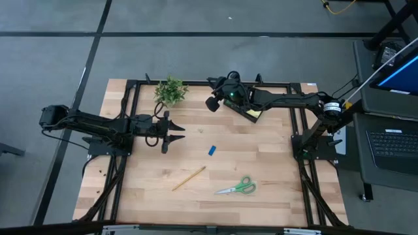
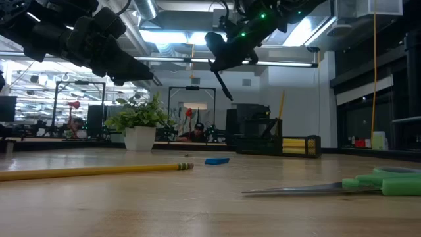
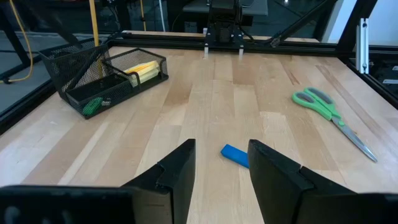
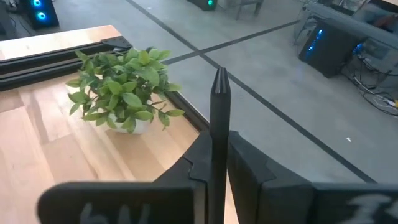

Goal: Pick and place office supplies into organizer
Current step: Put the black pen into the black desk organizer

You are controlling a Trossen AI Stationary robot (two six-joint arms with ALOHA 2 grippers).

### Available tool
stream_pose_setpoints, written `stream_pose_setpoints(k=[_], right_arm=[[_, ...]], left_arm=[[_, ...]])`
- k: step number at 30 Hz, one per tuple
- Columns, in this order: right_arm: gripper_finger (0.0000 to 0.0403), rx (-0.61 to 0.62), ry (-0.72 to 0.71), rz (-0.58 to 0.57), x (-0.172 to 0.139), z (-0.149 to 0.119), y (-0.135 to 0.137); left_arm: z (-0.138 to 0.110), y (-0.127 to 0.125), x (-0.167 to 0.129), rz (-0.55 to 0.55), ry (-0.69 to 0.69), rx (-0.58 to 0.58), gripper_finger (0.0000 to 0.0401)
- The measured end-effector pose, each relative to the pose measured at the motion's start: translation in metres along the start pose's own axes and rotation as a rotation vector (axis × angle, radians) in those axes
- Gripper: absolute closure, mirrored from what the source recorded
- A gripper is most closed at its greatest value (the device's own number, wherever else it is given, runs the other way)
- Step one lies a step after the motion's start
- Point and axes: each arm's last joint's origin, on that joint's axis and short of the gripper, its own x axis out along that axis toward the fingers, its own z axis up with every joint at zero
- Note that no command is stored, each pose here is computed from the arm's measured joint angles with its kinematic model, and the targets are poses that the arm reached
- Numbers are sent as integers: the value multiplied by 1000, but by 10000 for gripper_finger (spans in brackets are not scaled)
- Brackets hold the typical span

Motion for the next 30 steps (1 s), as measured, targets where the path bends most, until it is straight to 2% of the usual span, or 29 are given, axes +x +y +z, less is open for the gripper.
stream_pose_setpoints(k=[10, 19, 23, 30], right_arm=[[374, 8, 23, -19, 1, 0, -8], [375, 32, 102, -103, -49, 10, -35], [375, 87, 41, -97, -68, -10, -45], [374, 178, -196, -76, -96, -45, -59]], left_arm=[[0, 0, 0, 1, 0, 0, 260], [-1, 0, 0, 2, 8, 0, 260], [-1, 0, 0, 3, 5, 0, 260], [0, 0, 0, 5, -1, -3, 260]])
